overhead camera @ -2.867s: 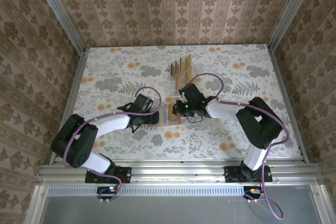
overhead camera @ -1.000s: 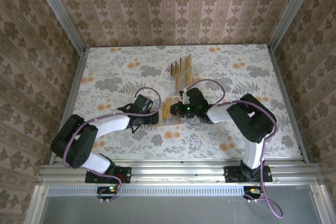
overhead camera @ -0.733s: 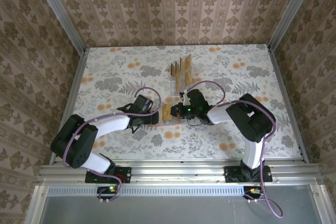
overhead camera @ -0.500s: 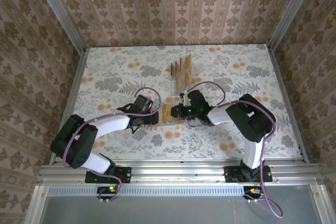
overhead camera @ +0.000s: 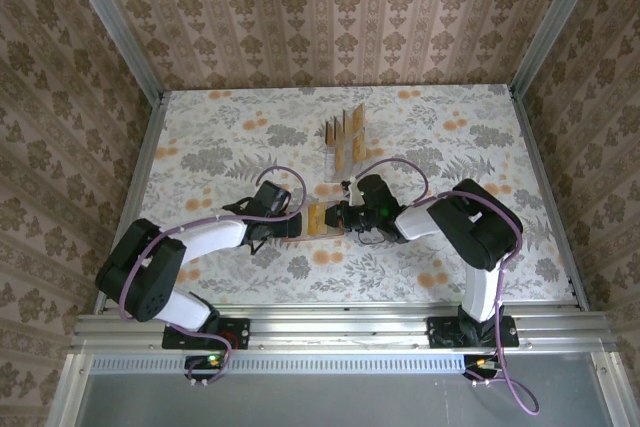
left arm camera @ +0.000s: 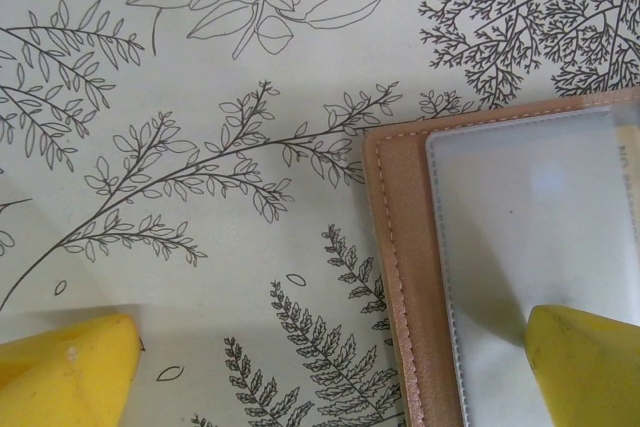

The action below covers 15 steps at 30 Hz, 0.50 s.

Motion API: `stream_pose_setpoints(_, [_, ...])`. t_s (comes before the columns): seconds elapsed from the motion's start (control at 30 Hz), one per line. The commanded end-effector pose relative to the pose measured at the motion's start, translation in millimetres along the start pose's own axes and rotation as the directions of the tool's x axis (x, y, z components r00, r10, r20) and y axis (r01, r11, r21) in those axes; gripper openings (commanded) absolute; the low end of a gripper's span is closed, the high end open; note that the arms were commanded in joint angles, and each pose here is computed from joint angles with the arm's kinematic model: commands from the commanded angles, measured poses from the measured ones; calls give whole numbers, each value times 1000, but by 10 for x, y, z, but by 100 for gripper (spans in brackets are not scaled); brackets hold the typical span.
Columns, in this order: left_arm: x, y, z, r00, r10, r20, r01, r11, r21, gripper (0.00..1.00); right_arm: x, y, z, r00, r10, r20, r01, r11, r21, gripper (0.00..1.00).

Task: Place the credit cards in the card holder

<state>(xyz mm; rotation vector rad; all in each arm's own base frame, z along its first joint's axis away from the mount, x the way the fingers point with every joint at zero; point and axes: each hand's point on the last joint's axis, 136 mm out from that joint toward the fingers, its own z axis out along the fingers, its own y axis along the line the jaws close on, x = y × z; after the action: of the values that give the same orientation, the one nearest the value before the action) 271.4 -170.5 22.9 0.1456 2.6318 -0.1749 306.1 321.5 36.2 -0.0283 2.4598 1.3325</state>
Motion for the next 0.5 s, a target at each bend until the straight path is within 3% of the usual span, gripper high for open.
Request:
stream_pose_setpoints(0.0, [168, 118, -2, 999, 6, -44, -9, 999, -48, 100, 216, -178, 39, 998, 11, -57, -9, 999, 40, 0])
stream_pose_setpoints(0.47, [174, 125, -8, 999, 4, -43, -6, 999, -48, 100, 262, -201, 114, 996, 18, -90, -15, 999, 35, 0])
